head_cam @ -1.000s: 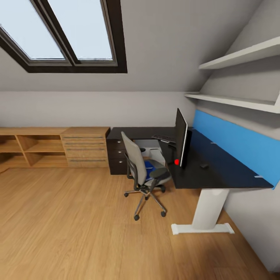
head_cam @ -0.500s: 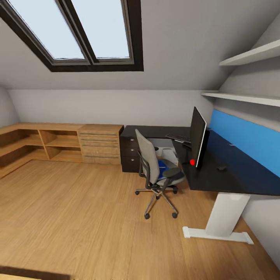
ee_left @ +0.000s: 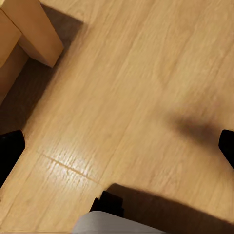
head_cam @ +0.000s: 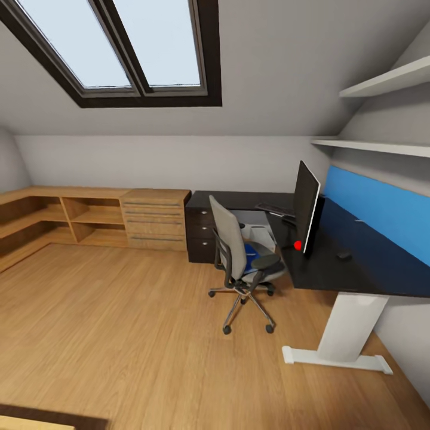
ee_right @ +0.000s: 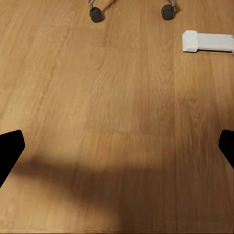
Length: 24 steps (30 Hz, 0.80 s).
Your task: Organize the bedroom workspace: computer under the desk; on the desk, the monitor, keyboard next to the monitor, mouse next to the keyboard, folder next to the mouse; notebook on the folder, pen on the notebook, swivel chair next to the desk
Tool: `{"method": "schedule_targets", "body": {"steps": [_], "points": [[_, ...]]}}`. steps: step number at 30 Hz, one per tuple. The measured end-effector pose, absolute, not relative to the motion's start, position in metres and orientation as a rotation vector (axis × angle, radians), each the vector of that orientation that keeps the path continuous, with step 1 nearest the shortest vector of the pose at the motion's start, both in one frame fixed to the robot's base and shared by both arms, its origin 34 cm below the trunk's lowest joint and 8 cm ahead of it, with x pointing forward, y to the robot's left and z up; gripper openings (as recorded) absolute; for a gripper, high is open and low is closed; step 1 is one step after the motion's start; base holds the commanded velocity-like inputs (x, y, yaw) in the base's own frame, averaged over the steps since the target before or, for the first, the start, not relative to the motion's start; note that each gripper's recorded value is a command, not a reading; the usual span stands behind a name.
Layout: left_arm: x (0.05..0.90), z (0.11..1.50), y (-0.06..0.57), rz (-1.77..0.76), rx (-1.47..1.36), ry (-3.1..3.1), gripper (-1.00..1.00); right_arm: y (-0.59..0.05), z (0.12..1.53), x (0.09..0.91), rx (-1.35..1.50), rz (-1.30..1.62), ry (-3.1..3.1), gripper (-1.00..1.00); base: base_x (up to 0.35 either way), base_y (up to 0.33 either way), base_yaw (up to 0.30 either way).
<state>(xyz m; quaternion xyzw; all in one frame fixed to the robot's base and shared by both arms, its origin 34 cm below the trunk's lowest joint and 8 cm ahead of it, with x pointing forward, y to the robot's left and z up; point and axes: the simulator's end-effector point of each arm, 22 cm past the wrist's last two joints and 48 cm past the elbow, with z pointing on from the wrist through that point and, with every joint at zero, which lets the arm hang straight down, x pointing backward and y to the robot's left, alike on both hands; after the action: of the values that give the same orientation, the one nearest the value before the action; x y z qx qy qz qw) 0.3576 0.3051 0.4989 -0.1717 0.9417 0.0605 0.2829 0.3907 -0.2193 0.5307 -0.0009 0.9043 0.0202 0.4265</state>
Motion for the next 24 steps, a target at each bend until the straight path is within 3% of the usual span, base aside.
{"method": "schedule_targets", "body": {"steps": [18, 24], "points": [[0.346, 0.463, 0.304, 0.163, -0.456, 2.542, 1.00, -0.219, 0.501, 0.392, -0.009, 0.052, 2.251, 1.00, 0.000, 0.000, 0.000], [0.399, 0.479, 0.297, 0.119, -0.447, 2.448, 1.00, -0.212, 0.524, 0.440, 0.009, 0.059, 2.129, 1.00, 0.000, 0.000, 0.000]]}}
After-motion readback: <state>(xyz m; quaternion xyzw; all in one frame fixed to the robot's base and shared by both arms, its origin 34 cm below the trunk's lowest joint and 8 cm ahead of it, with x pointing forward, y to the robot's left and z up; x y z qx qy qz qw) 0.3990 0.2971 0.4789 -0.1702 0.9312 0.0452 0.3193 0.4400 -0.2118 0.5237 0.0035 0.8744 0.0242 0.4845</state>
